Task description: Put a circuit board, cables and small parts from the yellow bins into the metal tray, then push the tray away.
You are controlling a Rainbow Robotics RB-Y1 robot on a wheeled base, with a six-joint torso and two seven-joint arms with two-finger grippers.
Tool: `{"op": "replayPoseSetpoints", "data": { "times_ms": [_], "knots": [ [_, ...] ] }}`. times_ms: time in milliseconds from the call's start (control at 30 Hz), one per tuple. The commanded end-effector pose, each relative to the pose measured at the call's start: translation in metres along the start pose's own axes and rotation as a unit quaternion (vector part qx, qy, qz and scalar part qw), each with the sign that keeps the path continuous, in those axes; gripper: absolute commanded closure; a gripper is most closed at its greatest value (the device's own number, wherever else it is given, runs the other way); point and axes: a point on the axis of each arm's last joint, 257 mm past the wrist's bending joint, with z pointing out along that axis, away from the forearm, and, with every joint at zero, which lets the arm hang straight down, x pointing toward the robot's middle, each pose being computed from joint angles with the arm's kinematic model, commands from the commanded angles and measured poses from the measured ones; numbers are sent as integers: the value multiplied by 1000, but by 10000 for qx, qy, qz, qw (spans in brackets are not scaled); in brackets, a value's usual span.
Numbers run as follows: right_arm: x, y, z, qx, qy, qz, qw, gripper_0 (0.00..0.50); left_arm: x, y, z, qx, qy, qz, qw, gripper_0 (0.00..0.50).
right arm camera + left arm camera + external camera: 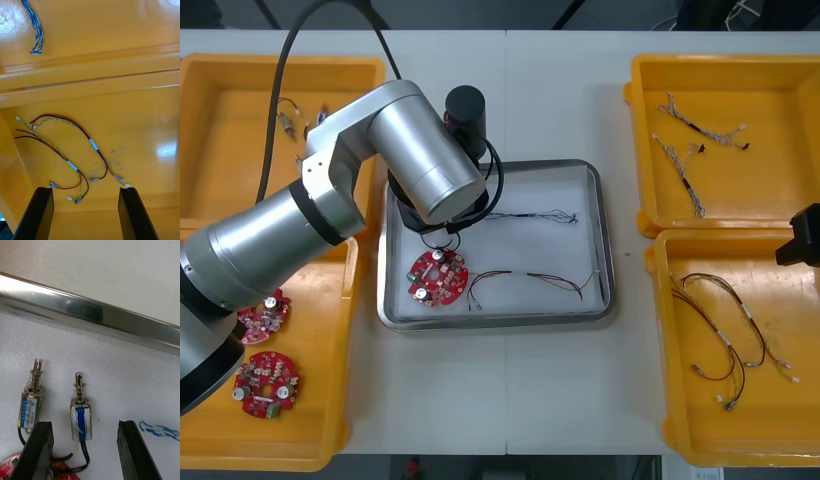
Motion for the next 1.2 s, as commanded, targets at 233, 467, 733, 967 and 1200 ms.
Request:
{"op": "replayPoseSetpoints", "data": {
  "times_ms": [233,467,733,967,1200],
  "knots": [
    [-7,-13,-15,192,-192,-9,9996,0,-52,6,-98,402,-93,30,9991,0],
    [15,-7,5,70,149,-9,9999,0,-74,50,-137,302,-136,315,9990,0],
    [12,27,4,-187,220,-503,9983,0,-104,116,-172,192,-32,481,9987,0],
    [7,73,-9,-349,203,-1339,9902,0,-118,183,-183,-83,-17,699,9975,0],
    [10,117,-17,-284,51,-2294,9729,0,-111,231,-181,-72,6,777,9969,0]
  ]
}}
